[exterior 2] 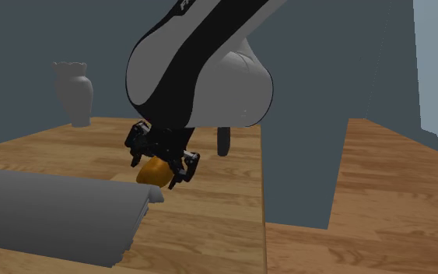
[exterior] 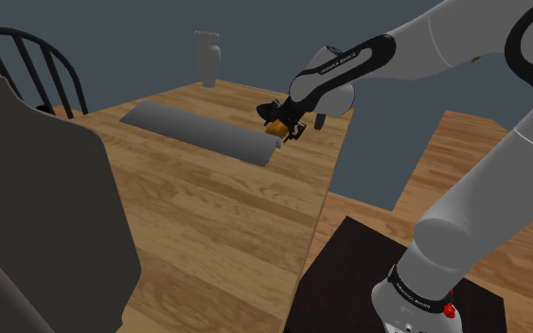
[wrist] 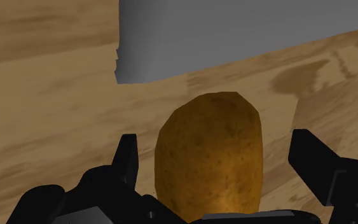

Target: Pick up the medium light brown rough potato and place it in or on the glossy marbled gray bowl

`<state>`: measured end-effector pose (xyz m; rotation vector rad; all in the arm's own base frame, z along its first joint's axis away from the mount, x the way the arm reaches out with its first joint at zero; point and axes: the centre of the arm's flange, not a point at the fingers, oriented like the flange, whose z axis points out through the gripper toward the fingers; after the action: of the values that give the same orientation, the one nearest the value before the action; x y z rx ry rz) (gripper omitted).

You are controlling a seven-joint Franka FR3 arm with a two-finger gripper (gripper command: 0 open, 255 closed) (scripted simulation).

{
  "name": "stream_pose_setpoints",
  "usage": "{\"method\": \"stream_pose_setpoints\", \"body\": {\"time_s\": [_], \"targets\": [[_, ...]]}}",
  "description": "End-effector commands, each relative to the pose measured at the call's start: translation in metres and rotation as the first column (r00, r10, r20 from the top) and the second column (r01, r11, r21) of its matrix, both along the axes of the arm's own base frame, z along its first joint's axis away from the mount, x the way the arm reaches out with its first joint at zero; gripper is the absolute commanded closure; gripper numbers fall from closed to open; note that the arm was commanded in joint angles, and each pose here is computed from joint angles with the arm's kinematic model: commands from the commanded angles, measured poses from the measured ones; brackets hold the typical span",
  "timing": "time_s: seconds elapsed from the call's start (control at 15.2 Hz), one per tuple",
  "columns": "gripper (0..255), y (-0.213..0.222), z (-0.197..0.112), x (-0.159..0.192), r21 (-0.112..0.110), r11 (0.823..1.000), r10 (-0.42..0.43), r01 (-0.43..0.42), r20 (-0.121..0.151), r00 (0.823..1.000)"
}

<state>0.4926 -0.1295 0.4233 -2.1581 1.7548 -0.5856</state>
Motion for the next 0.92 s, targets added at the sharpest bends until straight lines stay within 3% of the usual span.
{"method": "stream_pose_setpoints", "body": {"time_s": [0.0,0.46,0.53,0.86], "targets": [[0,0.0003,-0.0065,0.0027,0.0,1.0,-0.001,0.001,0.0,1.0],[0,0.0003,-0.0064,0.0028,0.0,1.0,-0.001,0.001,0.0,1.0],[255,0.0003,-0.0064,0.0028,0.0,1.0,-0.001,0.001,0.0,1.0],[255,0.0003,-0.0064,0.0027,0.0,1.0,-0.001,0.001,0.0,1.0]]}}
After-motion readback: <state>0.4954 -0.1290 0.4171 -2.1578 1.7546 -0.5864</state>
